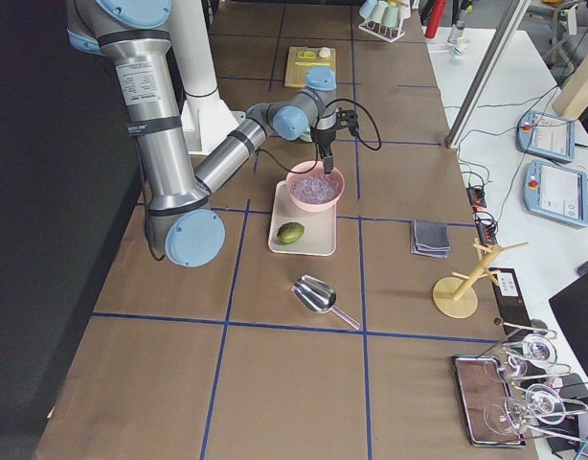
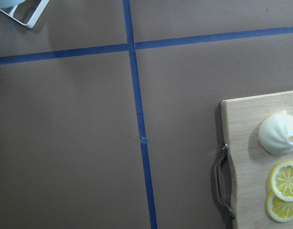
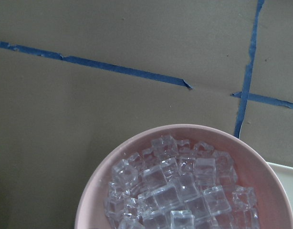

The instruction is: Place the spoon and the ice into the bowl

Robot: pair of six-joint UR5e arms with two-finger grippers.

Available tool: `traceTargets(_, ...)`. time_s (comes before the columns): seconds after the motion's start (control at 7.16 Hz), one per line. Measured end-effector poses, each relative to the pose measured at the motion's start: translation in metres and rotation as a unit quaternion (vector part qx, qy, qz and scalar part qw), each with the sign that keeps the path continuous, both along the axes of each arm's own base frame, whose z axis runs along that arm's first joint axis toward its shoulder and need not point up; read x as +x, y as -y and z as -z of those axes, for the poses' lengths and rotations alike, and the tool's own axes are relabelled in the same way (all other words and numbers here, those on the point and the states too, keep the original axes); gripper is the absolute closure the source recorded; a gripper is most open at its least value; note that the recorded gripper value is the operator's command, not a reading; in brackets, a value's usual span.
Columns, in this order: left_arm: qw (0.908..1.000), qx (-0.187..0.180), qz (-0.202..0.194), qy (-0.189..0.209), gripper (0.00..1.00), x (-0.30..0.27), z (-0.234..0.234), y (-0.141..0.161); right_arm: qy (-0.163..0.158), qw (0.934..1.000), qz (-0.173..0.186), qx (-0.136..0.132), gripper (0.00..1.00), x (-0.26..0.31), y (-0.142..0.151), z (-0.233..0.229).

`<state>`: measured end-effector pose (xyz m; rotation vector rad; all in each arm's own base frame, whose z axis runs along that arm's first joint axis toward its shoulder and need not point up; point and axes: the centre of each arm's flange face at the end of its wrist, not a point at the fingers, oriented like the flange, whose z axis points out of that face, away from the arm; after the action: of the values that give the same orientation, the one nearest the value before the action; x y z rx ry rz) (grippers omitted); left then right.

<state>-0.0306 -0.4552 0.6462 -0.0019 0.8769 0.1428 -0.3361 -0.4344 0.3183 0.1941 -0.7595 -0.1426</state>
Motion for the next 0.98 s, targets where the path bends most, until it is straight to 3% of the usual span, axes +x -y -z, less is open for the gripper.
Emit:
traceTargets(0.42,1.0000,0.002,0.000,-0.003,0.00,0.000,0.003,0.000,-0.024,0.9995,0.003,-0.020,0.01,-0.015,0.003,-0.028)
traceTargets(0.7,0.9997,0.000,0.000,-0.024,0.00,0.003,0.005,-0.001,-0.023,0.9995,0.006,-0.020,0.02,-0.029,0.010,-0.049)
traceTargets(0.98,0.9995,-0.001,0.001,-0.032,0.00,0.003,0.005,-0.001,-0.011,0.9998,0.010,-0.012,0.11,-0.037,0.012,-0.058)
